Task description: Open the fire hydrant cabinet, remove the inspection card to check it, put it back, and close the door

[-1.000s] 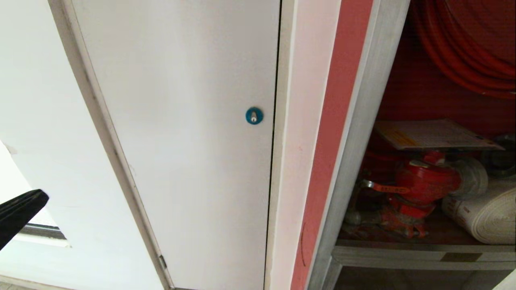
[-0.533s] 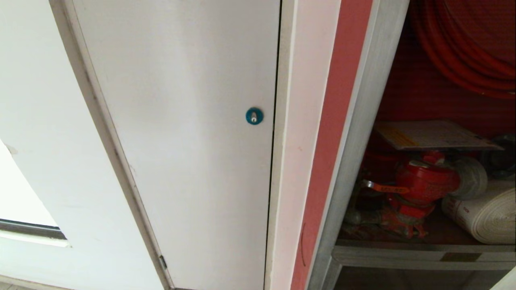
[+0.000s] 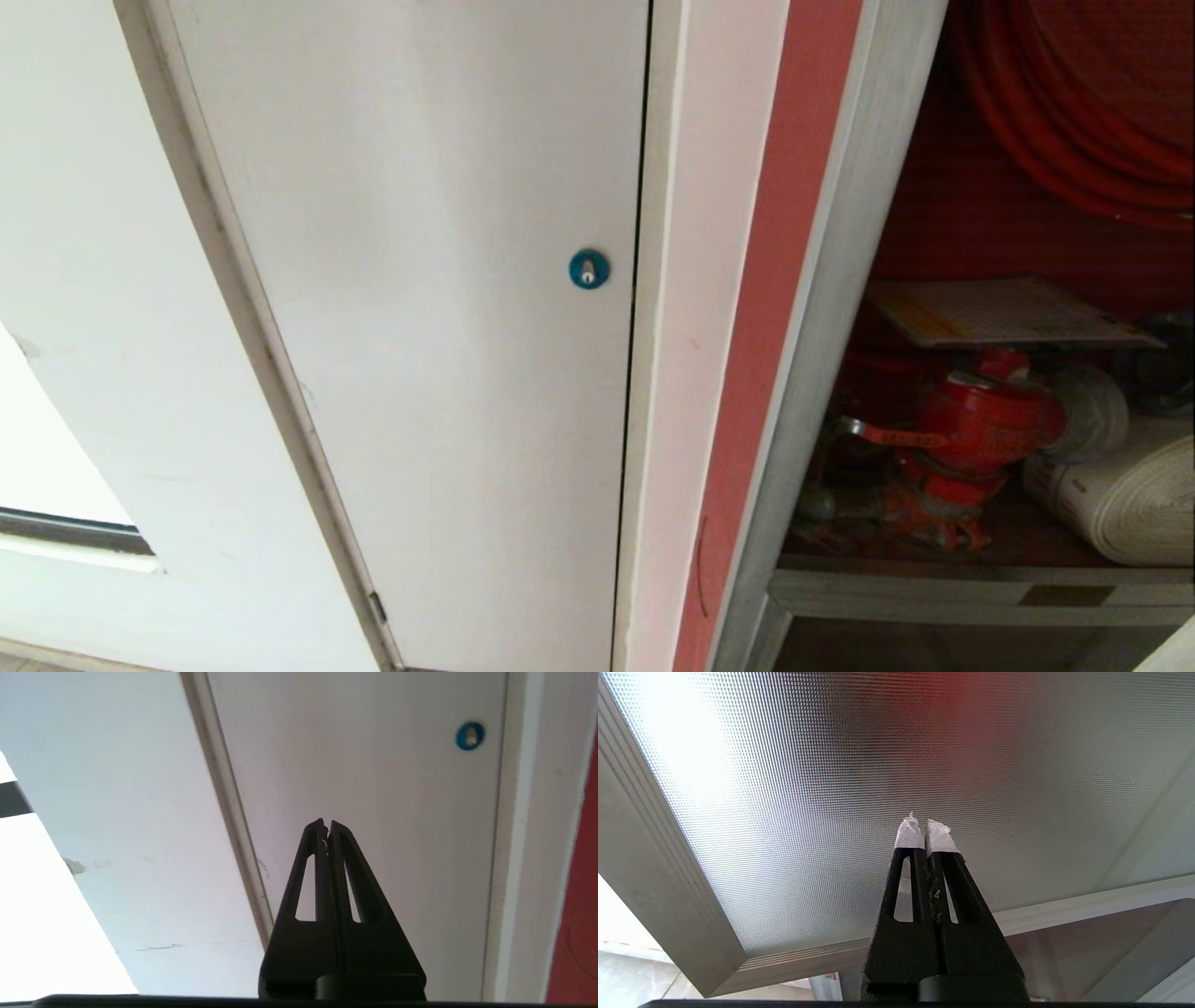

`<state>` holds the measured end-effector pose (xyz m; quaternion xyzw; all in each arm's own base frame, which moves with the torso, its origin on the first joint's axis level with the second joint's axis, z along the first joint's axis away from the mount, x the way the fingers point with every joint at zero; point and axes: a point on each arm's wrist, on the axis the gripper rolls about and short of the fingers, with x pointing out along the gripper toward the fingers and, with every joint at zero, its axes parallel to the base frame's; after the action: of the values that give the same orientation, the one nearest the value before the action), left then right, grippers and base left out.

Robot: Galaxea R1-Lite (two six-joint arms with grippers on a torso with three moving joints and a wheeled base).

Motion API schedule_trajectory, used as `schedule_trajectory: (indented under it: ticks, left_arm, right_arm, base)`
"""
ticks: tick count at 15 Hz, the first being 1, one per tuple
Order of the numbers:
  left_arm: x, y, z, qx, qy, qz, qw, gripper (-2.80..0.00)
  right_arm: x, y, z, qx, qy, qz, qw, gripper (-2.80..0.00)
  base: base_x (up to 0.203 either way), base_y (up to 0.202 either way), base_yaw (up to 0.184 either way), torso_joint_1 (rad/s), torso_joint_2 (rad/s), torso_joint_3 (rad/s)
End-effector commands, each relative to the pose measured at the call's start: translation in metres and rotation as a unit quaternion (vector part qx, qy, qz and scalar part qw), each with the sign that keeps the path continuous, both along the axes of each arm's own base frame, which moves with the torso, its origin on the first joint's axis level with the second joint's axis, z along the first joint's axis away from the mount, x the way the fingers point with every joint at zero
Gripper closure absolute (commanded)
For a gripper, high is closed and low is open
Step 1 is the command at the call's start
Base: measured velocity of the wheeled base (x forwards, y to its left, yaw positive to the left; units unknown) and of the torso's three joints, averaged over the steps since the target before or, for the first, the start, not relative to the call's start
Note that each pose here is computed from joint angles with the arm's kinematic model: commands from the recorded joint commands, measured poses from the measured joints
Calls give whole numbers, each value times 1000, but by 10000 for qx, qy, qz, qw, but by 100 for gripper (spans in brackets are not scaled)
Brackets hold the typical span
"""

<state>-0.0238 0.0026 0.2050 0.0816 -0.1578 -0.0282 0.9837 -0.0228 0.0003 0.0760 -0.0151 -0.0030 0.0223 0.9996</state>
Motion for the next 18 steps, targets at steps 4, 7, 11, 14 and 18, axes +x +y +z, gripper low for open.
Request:
schedule_trajectory:
  ticks: [4,7,11,14,18]
  left_arm:
    - [-2,-3,-2,86,213,245,9994,0]
    - [-7,-3,-29,85,265,189,9994,0]
    - [-4,-3,-69,-132,552,143,9983,0]
    - [-3,-3,-91,-174,663,127,9976,0]
    - [-1,-3,-113,-128,776,144,9968,0]
  right_arm:
    - [0,0,-1,-3,27,7,10000,0]
    - [0,0,-1,-3,27,7,10000,0]
    - [0,0,-1,-3,27,7,10000,0]
    - [0,0,-1,-3,27,7,10000,0]
    - [0,0,-1,-3,27,7,10000,0]
  base:
    - [0,0,0,0,0,0]
    - [0,0,0,0,0,0]
    - [0,0,0,0,0,0]
    - [0,0,0,0,0,0]
    - [0,0,0,0,0,0]
